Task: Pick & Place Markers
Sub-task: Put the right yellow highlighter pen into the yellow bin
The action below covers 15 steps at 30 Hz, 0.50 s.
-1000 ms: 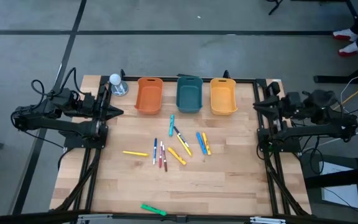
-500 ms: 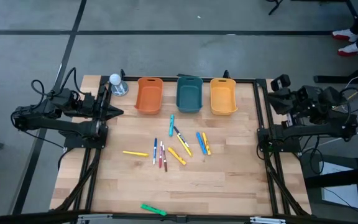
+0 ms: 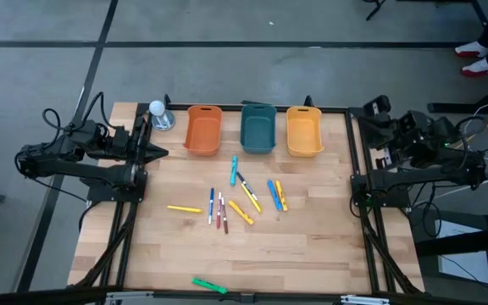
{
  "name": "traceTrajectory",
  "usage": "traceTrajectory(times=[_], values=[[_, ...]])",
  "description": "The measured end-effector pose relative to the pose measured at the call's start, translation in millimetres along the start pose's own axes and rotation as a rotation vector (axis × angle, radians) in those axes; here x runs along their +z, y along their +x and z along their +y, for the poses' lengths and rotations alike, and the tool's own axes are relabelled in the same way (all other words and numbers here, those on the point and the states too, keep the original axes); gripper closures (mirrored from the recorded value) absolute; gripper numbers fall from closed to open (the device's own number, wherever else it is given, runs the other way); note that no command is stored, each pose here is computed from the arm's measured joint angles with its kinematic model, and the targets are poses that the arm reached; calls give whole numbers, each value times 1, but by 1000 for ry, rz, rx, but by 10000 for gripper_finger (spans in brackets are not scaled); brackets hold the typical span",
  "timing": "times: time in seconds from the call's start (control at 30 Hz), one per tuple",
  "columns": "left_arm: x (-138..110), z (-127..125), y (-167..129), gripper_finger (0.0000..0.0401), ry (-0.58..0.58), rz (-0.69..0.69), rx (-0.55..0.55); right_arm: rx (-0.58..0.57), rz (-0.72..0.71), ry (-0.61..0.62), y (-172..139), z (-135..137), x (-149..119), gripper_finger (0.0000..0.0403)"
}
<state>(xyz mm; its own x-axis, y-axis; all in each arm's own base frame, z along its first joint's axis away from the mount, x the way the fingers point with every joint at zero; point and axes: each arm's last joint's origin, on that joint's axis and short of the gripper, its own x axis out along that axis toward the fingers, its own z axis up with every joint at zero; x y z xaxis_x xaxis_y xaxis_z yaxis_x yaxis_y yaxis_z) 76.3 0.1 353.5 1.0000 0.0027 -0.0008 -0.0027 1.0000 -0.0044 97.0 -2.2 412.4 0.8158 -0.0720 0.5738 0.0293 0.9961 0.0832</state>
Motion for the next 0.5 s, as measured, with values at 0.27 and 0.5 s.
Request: traceTrajectory(times=[0.27, 0.5], values=[[0, 0, 0, 390, 0, 0, 0, -86, -164, 19, -1, -2, 15, 352], [0, 0, 0, 391, 0, 0, 0, -93, -231, 29, 8, 0, 47, 352]])
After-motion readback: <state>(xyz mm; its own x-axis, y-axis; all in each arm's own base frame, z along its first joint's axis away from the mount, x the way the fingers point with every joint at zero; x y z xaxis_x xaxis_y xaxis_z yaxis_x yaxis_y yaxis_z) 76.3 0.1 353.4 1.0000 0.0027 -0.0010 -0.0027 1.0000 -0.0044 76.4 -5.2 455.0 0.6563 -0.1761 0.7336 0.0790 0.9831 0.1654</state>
